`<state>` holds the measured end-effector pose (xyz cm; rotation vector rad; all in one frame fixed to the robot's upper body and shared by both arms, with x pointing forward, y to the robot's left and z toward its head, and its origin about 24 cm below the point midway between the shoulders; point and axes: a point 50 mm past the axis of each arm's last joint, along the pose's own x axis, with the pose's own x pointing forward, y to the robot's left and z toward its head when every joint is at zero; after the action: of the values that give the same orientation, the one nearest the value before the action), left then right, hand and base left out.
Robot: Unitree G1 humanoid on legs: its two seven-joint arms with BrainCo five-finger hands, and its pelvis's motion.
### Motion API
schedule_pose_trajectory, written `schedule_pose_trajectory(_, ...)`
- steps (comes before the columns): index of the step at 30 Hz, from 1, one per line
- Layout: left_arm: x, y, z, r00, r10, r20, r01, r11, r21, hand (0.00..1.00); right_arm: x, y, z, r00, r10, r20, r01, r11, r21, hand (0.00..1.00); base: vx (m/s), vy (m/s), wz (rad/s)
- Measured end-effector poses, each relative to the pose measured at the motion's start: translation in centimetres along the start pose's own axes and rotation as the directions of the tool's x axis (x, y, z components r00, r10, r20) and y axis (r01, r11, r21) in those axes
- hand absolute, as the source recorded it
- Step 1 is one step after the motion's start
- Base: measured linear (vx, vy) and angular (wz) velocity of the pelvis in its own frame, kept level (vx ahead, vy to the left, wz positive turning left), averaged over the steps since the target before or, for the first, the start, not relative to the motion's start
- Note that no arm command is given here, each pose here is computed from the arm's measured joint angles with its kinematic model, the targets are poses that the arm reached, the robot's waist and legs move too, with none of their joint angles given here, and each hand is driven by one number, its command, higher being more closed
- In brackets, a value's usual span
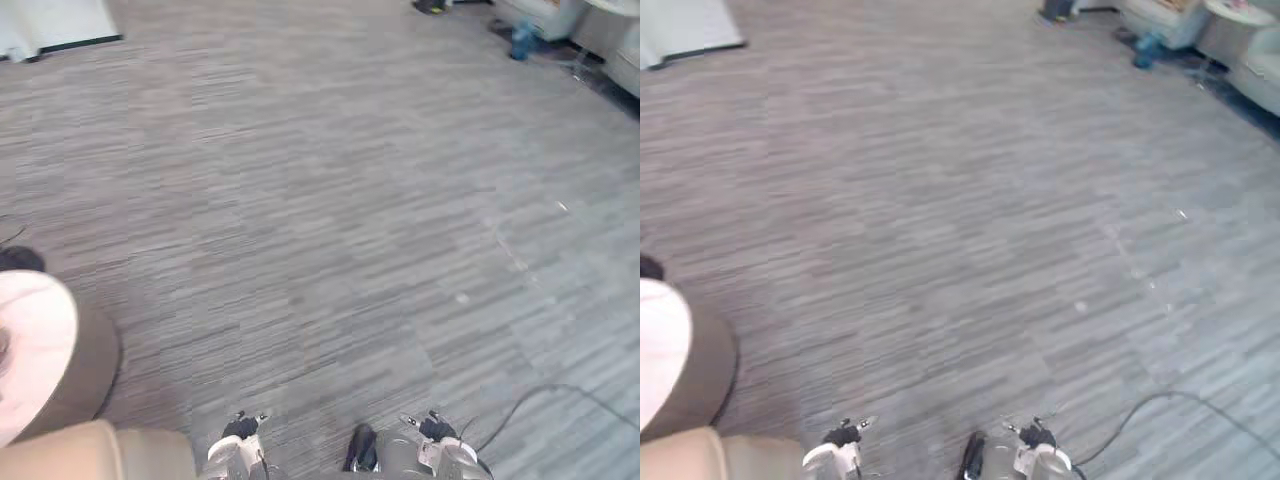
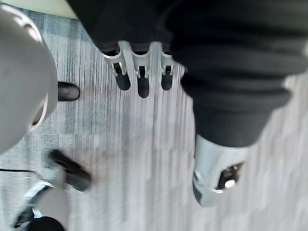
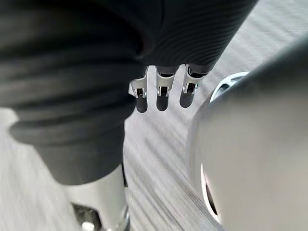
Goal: Pick up cushions and gather them together orderly.
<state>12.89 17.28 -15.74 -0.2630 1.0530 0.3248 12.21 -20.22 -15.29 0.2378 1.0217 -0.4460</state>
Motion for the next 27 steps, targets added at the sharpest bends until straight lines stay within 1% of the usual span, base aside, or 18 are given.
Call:
schedule_pose_trajectory(3,-0.1,-1.7,0.1,0.999,-0.047,0.007,0.047,0.999,-0.003,0.00,-0.1,-0.9,-0.5,1.000,-0.025,-0.015,0.025,1.000,0.007,0.00,0.32,-0.274,-0.38)
schedule_pose_trajectory(6,-0.1,-1.7,1.0,0.998,-0.047,0.051,0.047,0.999,0.003,0.00,-0.1,-0.8,-0.5,1.000,-0.021,-0.017,0.021,1.000,-0.013,0.00,0.30,-0.191,-0.68)
schedule_pose_trajectory(7,-0.1,-1.9,1.3,0.996,-0.058,0.066,0.056,0.998,0.020,0.00,-0.1,-0.6,-0.6,0.999,-0.019,-0.026,0.019,1.000,-0.006,0.00,0.23,-0.090,-0.65)
schedule_pose_trajectory(10,-0.2,-2.3,1.8,0.993,-0.067,0.095,0.066,0.998,0.016,0.00,-0.1,-0.4,-0.7,0.999,-0.017,-0.032,0.018,1.000,0.022,0.00,0.28,-0.043,-0.82)
schedule_pose_trajectory(14,-0.2,-2.3,1.9,0.993,-0.064,0.098,0.064,0.998,0.011,0.00,-0.1,0.4,-0.8,0.999,0.001,-0.035,0.001,1.000,0.030,0.00,0.43,0.134,-1.39)
schedule_pose_trajectory(16,-0.2,-1.5,1.7,0.995,-0.041,0.092,0.040,0.999,0.007,0.00,-0.4,0.8,-1.7,0.998,0.008,-0.055,-0.005,0.998,0.056,0.00,0.71,0.291,-1.54)
schedule_pose_trajectory(17,-0.1,-1.6,1.6,0.996,-0.039,0.081,0.039,0.999,0.000,0.00,-0.5,0.6,-1.9,0.998,0.005,-0.058,-0.002,0.999,0.052,0.00,0.56,0.207,-1.21)
schedule_pose_trajectory(19,-0.1,-1.5,2.0,0.995,-0.035,0.089,0.035,0.999,0.002,0.00,-0.5,1.3,-2.0,0.998,0.022,-0.060,-0.019,0.998,0.057,0.00,0.41,0.187,-1.08)
schedule_pose_trajectory(22,-0.1,-1.4,0.6,0.999,-0.033,0.028,0.033,0.999,0.013,0.00,-0.4,1.0,-1.1,1.000,0.020,-0.019,-0.019,0.997,0.073,0.00,0.37,0.173,-0.57)
schedule_pose_trajectory(25,-0.1,-1.2,0.3,0.999,-0.033,0.022,0.032,0.999,0.036,0.00,-0.4,1.2,-0.7,1.000,0.024,-0.006,-0.023,0.995,0.095,0.00,0.35,0.093,-0.19)
schedule_pose_trajectory(27,-0.1,-1.0,0.5,0.999,-0.033,0.027,0.032,0.998,0.056,0.00,-0.1,1.0,0.0,1.000,0.014,0.001,-0.014,0.990,0.142,0.00,0.46,-0.026,-0.05)
